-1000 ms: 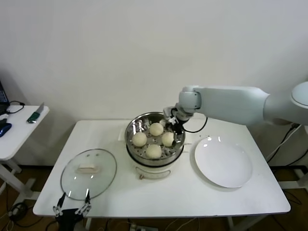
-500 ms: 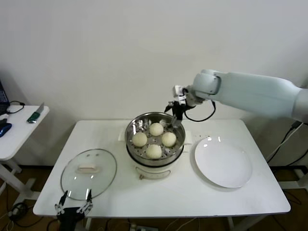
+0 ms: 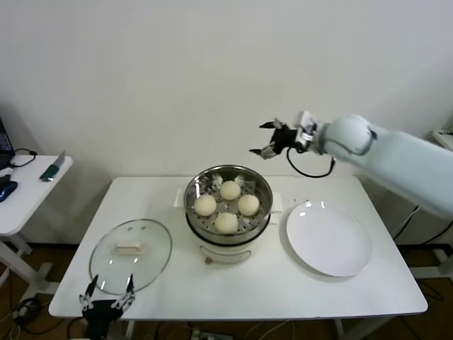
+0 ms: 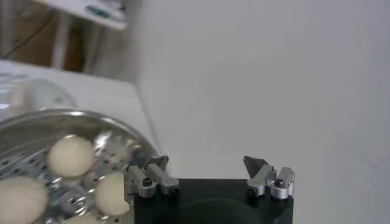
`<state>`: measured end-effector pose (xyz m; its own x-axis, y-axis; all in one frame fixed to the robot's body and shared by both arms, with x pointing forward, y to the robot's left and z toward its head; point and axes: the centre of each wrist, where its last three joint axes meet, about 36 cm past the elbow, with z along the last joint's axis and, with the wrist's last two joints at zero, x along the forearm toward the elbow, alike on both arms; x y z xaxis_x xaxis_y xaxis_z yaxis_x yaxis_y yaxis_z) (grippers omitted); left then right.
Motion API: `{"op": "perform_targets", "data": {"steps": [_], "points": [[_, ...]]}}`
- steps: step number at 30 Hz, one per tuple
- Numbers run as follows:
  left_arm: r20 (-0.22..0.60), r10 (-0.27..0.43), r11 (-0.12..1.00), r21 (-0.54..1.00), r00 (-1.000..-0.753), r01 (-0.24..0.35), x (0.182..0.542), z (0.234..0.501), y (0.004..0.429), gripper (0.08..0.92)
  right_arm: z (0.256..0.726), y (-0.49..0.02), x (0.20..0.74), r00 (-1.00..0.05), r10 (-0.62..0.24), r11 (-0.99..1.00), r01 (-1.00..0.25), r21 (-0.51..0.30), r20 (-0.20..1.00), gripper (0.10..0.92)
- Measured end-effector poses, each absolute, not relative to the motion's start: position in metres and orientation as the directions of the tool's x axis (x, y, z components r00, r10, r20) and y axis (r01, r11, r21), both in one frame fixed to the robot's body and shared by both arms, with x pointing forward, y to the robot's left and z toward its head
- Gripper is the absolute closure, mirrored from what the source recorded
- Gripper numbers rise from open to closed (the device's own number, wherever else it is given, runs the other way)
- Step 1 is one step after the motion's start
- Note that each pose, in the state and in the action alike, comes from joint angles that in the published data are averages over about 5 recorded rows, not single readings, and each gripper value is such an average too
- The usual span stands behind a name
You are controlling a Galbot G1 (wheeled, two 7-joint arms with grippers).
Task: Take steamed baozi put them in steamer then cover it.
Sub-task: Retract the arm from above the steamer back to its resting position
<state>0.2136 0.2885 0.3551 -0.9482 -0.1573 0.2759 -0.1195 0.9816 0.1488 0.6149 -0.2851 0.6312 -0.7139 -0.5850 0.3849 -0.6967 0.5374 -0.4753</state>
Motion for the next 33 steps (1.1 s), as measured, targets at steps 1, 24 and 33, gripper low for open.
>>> {"op": "perform_targets", "data": {"steps": [1, 24, 33], "points": [[0.276, -0.159, 0.981, 0.150, -0.948, -0.120, 0.215, 0.356, 0.289, 0.177, 0.624, -0.292, 0.609, -0.732, -0.578, 0.567, -0.678, -0.467, 0.361, 0.200], [0.183, -0.210, 0.947, 0.282, -0.960, -0.153, 0.237, 0.359, 0.303, 0.177, 0.424, -0.406, 0.427, -0.972, -0.236, 0.967, -0.235, -0.098, 0.010, 0.200], [0.043, -0.254, 0.845, 0.496, -0.966, -0.200, 0.246, 0.356, 0.320, 0.177, 0.337, -0.409, 0.337, -0.994, -0.103, 0.995, -0.102, 0.014, 0.035, 0.200]]}}
